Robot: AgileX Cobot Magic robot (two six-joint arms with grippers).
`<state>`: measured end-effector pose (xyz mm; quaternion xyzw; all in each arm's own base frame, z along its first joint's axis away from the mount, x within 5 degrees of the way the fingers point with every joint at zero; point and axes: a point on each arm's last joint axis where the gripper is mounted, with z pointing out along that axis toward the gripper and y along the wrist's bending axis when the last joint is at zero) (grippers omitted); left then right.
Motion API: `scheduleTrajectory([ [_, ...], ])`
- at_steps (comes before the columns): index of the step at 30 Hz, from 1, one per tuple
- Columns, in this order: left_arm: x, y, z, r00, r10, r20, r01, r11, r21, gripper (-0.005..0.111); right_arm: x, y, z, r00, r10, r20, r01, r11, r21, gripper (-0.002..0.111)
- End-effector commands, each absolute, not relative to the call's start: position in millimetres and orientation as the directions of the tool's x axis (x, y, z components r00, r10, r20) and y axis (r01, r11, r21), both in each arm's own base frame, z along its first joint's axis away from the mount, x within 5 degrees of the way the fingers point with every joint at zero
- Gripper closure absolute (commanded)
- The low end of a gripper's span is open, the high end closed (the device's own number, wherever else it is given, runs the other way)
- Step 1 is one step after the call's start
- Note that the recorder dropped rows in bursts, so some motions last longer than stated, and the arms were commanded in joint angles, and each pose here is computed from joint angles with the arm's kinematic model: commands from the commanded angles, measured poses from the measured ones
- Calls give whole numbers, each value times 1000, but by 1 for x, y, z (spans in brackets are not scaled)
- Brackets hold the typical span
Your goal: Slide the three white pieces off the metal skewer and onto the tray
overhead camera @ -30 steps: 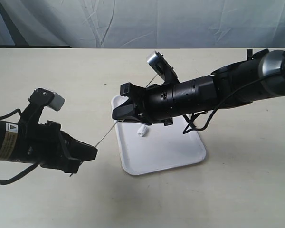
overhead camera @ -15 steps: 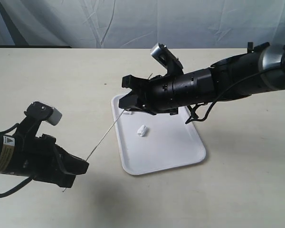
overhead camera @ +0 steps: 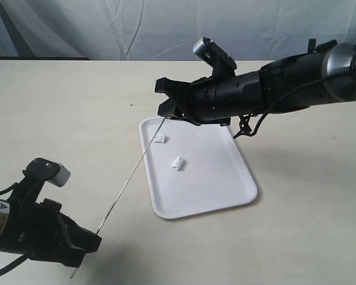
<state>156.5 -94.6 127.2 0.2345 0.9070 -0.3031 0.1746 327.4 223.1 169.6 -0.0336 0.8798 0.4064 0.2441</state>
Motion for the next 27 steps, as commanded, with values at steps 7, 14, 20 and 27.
scheduleTrajectory([
  [7, 149, -93, 122, -859, 292, -420, 486, 723, -491, 107, 339, 207, 174, -858, 202, -472, -213, 698, 684, 92],
  [14, 152, -93, 123, -872, 244, -425, 452, 736, -505, 107, 345, 196, 180, -851, 238, -469, -192, 690, 698, 92],
  [20, 164, -97, 131, -859, 227, -460, 463, 728, -505, 107, 338, 194, 166, -883, 190, -429, -175, 716, 676, 92],
  [27, 193, -104, 151, -845, 226, -484, 475, 734, -486, 107, 323, 186, 144, -911, 144, -386, -148, 759, 634, 91],
])
